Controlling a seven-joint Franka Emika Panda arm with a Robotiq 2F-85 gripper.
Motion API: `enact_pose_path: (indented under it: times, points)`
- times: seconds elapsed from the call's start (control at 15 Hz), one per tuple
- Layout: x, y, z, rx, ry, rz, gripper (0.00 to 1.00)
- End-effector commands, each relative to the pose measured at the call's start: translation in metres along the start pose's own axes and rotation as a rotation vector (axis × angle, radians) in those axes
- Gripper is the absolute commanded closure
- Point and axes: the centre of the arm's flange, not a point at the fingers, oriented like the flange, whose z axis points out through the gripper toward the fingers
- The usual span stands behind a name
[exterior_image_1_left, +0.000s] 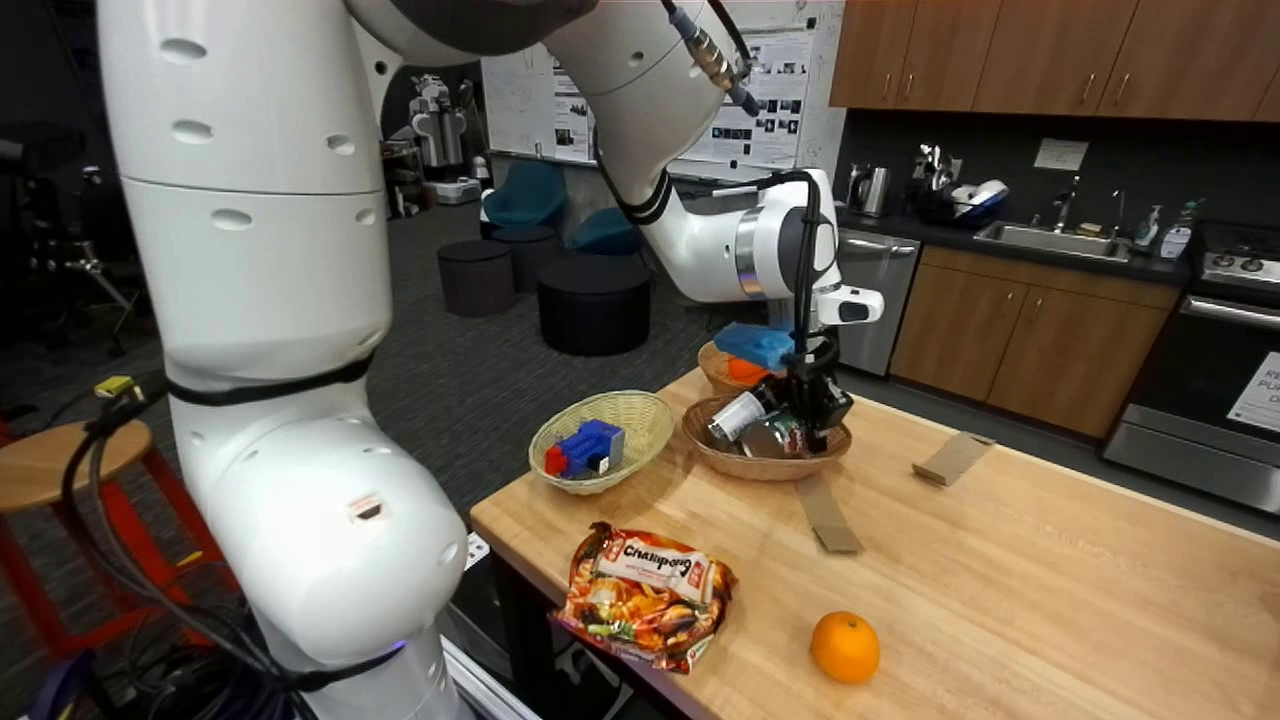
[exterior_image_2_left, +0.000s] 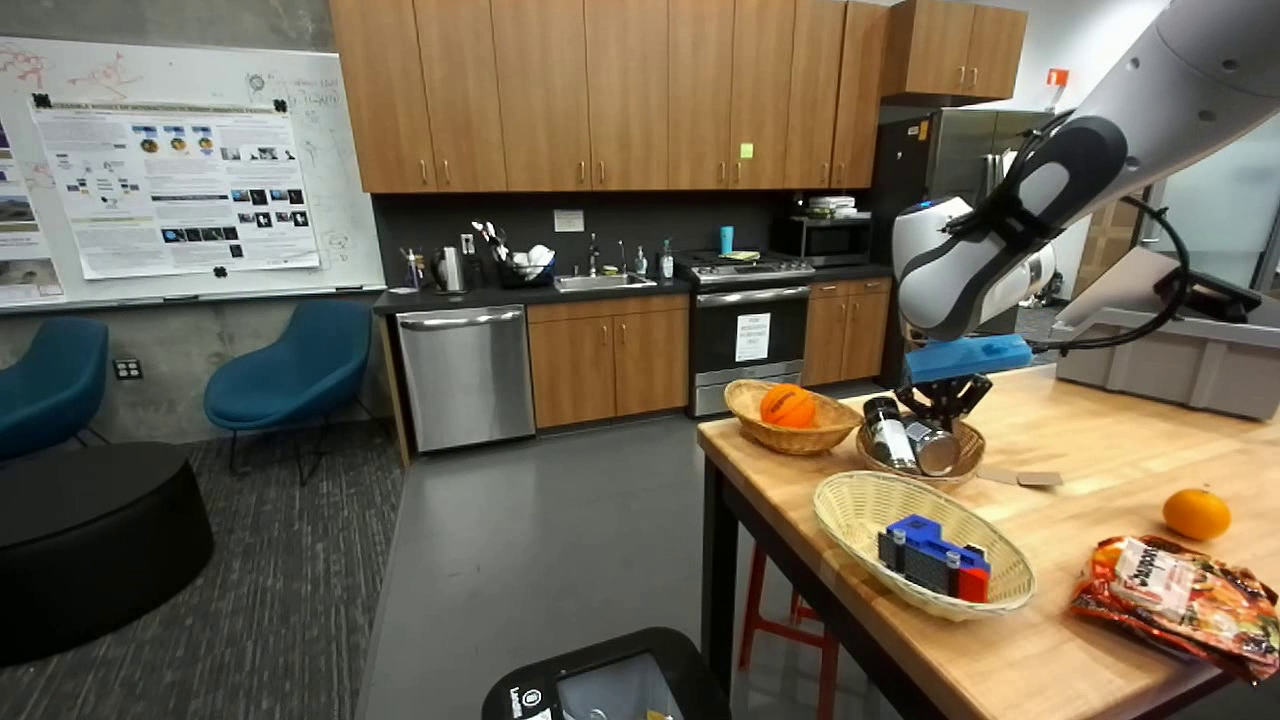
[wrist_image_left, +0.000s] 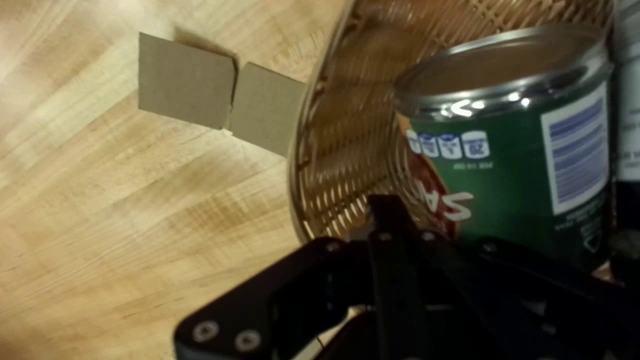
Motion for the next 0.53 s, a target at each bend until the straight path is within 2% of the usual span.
enact_pose_path:
  times: [0.0, 0.47]
  points:
    - [0.001, -0.014, 0.015, 0.018, 0.012, 0.014, 1.0]
    - [-0.007, 0.022, 0.057, -0.087, -0.084, 0.071, 1.0]
